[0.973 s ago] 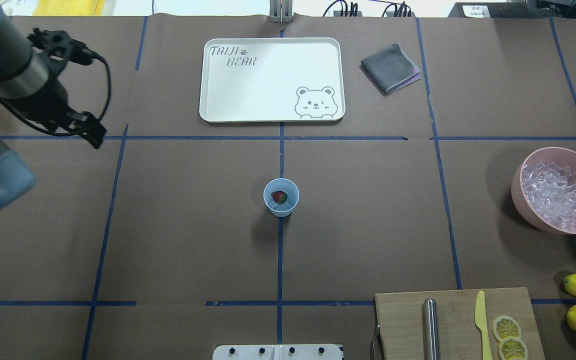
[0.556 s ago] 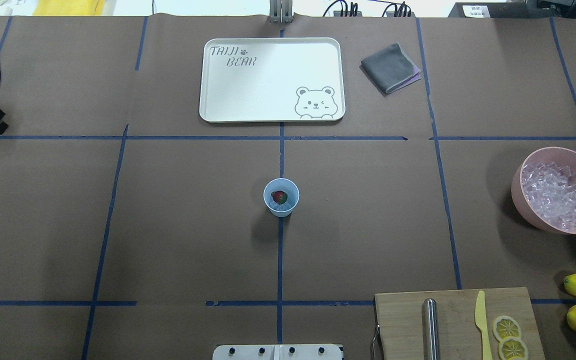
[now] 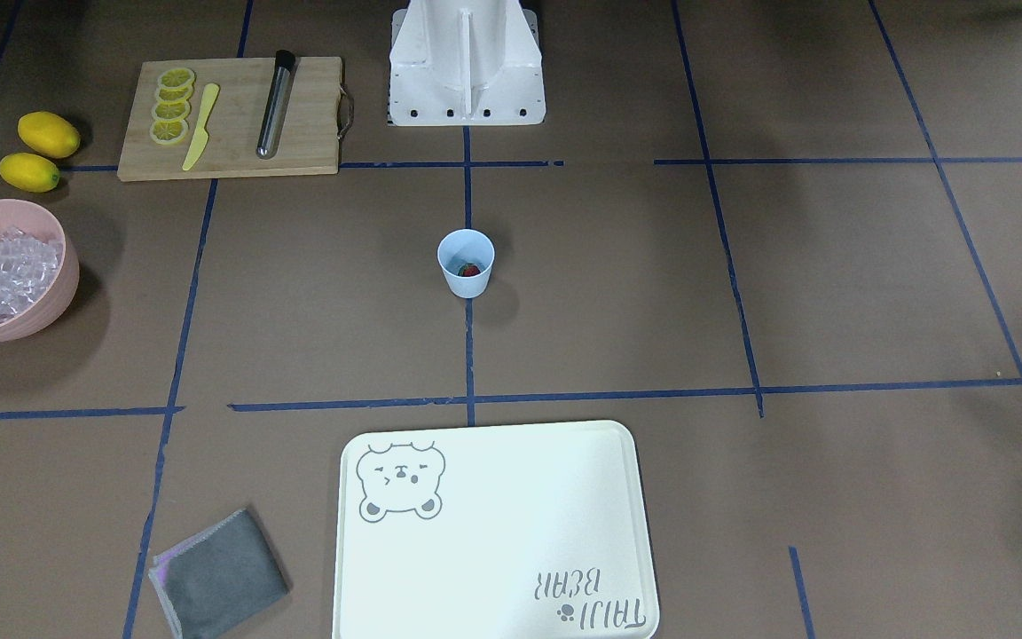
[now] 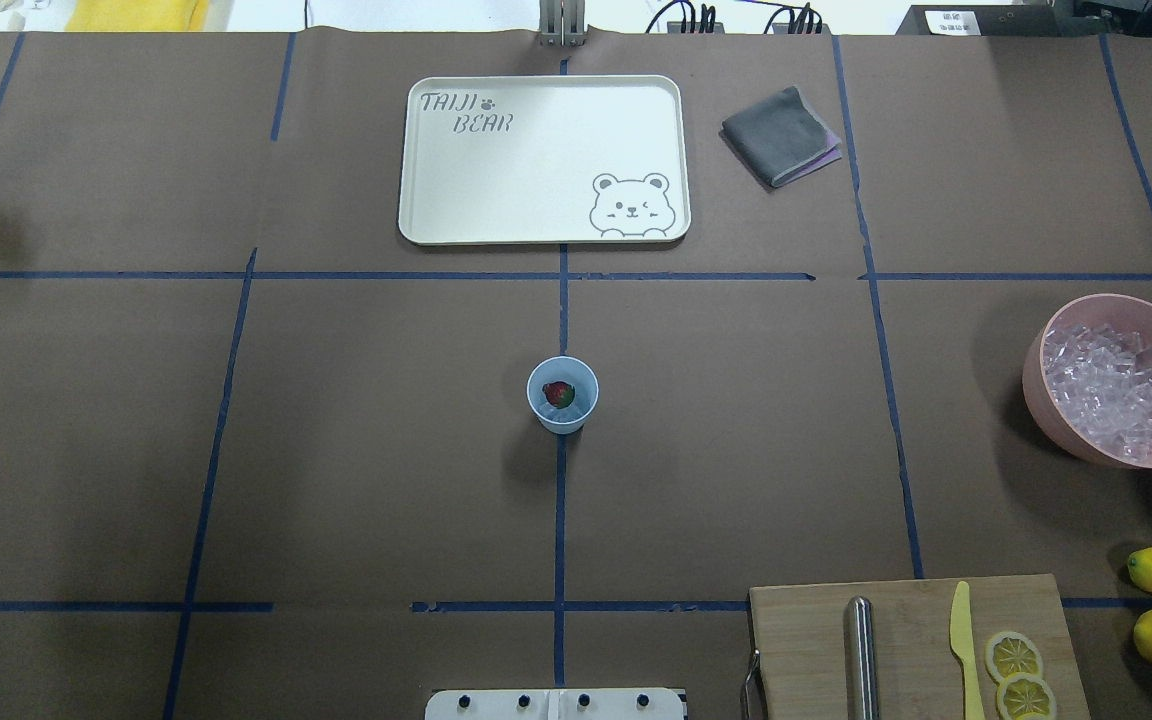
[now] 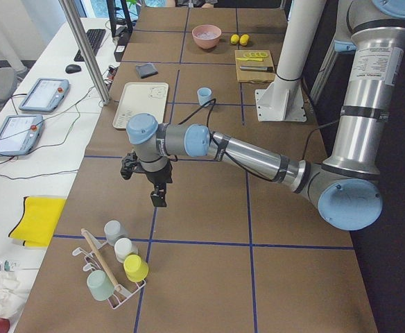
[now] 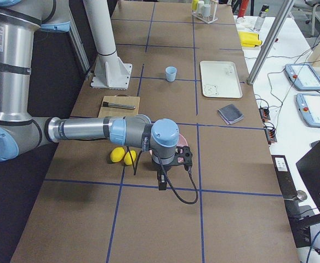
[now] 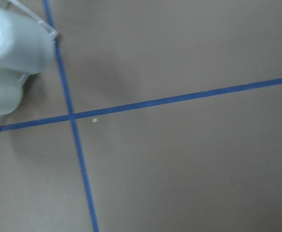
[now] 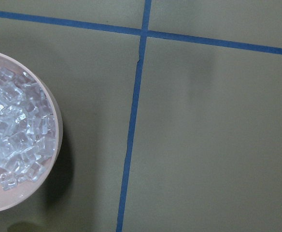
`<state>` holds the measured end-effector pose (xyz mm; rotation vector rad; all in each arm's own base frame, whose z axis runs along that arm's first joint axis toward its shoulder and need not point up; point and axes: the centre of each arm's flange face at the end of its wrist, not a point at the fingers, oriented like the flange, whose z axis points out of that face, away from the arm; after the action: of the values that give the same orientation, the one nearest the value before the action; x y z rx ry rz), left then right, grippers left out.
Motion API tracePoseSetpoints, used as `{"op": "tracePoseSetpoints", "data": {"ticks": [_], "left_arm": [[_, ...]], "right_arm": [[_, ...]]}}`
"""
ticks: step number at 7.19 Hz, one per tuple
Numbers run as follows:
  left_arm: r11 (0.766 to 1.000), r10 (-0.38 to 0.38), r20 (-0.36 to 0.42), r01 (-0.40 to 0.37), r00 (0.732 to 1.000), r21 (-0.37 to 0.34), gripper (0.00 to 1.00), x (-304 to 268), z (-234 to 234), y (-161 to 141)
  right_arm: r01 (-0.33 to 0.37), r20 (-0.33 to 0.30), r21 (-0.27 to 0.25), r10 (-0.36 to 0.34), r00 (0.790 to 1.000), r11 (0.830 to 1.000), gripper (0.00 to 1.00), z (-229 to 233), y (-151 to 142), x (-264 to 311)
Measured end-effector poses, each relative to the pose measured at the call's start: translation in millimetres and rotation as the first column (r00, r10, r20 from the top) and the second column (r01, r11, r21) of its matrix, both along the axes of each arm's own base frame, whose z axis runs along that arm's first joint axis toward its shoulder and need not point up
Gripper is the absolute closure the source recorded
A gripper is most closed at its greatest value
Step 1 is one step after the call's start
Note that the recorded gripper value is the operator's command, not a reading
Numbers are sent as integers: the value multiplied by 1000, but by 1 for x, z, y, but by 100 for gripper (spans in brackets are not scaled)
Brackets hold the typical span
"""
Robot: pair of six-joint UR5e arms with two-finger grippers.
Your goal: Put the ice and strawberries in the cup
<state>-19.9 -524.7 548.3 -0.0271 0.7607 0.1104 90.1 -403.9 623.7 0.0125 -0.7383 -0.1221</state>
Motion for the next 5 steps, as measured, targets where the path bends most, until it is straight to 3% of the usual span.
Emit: {"op": "tracePoseSetpoints", "data": {"ticks": [3, 5], "left_arm": [[999, 30, -9, -30, 1000, 26, 0, -29, 53, 40], [998, 30, -7, -30, 1000, 49, 0, -33, 60, 49]], "right_arm": [[0, 0, 4, 0, 1000, 1000, 0, -2, 0, 0], [0, 0, 6, 0, 1000, 1000, 0, -3, 0, 0]]}}
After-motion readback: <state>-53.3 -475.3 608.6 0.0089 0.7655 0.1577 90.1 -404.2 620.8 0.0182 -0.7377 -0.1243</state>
